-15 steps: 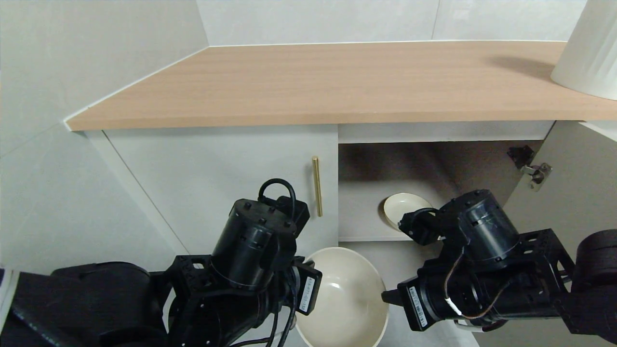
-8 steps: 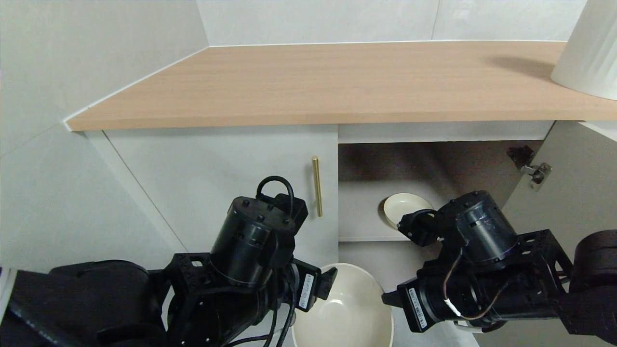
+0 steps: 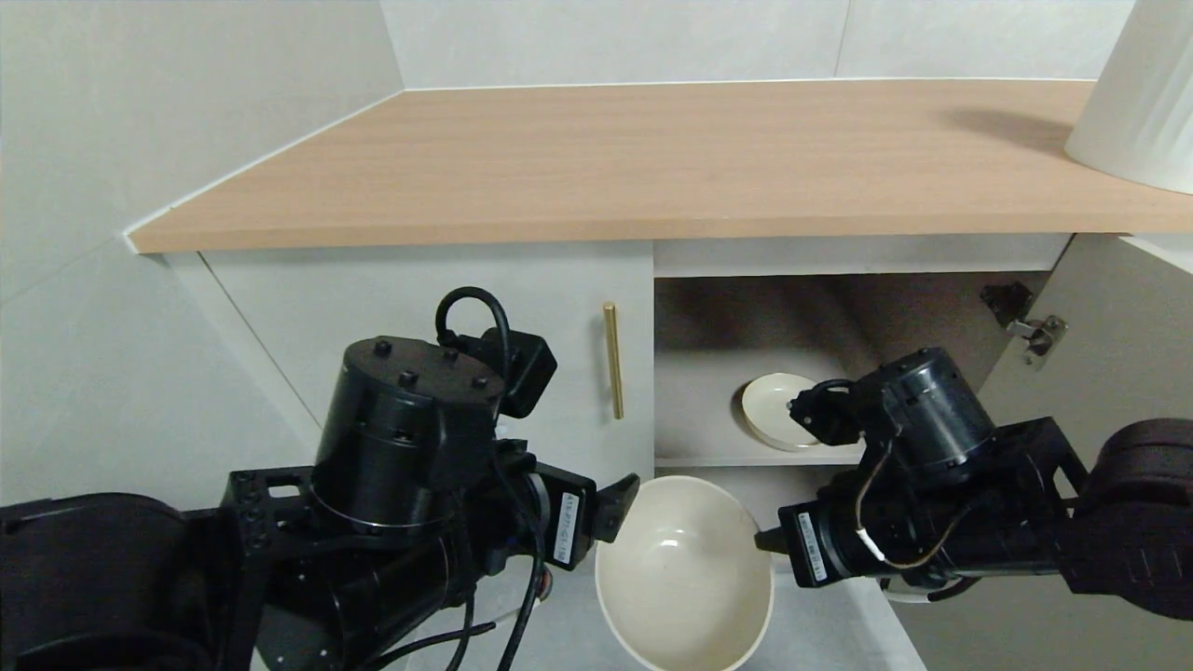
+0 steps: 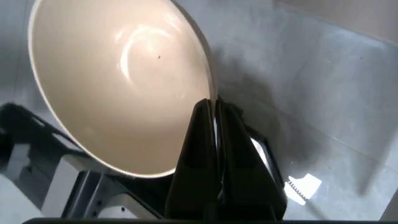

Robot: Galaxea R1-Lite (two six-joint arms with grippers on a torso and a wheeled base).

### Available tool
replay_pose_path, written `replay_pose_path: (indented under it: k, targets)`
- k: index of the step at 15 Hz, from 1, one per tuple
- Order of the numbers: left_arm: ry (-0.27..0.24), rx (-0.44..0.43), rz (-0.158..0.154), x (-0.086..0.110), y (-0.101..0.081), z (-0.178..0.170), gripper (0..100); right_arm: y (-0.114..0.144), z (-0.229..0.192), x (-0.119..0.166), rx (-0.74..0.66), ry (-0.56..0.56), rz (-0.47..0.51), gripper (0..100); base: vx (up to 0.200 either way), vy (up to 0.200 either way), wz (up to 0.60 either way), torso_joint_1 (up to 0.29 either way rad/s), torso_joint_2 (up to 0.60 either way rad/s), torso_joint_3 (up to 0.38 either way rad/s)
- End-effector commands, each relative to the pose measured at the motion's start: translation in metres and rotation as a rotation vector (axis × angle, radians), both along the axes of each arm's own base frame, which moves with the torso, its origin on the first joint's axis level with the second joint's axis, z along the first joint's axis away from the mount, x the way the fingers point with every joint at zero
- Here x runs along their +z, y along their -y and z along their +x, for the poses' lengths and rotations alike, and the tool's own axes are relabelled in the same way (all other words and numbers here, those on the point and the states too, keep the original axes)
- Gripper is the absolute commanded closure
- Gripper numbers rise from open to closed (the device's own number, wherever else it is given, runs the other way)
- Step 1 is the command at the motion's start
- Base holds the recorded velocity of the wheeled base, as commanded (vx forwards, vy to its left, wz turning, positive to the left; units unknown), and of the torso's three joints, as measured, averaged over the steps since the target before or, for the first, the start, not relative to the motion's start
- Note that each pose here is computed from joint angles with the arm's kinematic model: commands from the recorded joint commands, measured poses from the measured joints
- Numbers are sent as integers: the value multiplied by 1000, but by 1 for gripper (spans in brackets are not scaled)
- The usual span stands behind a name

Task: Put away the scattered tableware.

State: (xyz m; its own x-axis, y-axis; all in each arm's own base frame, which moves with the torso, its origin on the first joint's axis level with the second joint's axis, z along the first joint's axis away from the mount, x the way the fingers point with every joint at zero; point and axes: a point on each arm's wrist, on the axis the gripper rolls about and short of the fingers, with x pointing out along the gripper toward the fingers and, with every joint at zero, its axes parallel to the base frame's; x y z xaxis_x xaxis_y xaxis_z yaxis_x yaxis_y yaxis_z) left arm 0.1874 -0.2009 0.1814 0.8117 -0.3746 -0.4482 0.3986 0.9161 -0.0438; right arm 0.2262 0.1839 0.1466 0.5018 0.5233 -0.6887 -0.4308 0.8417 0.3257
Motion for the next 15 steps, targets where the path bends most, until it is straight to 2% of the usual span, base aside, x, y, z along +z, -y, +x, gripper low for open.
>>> replay_pose_path:
  k: [1,5,8,9,13,15]
  targets:
    - [17,8,-20,7,-5,-2,0,13,10,2,-78,3,6,100,0,0,0,0,0,0]
    - [19,10,-22,8,-5,-1,0,50,35,10,-252,26,28,100,0,0,0,0,0,0]
    - [25,17,-28,10,-8,-1,0,56,44,7,-293,18,33,100,0,0,0,0,0,0]
    - [24,16,-28,10,-8,-1,0,62,57,8,-351,47,72,100,0,0,0,0,0,0]
    - [21,16,-25,9,-7,0,0,70,68,3,-393,65,89,100,0,0,0,0,0,0]
    - [19,16,-22,8,-7,0,0,73,72,2,-432,81,139,100,0,0,0,0,0,0]
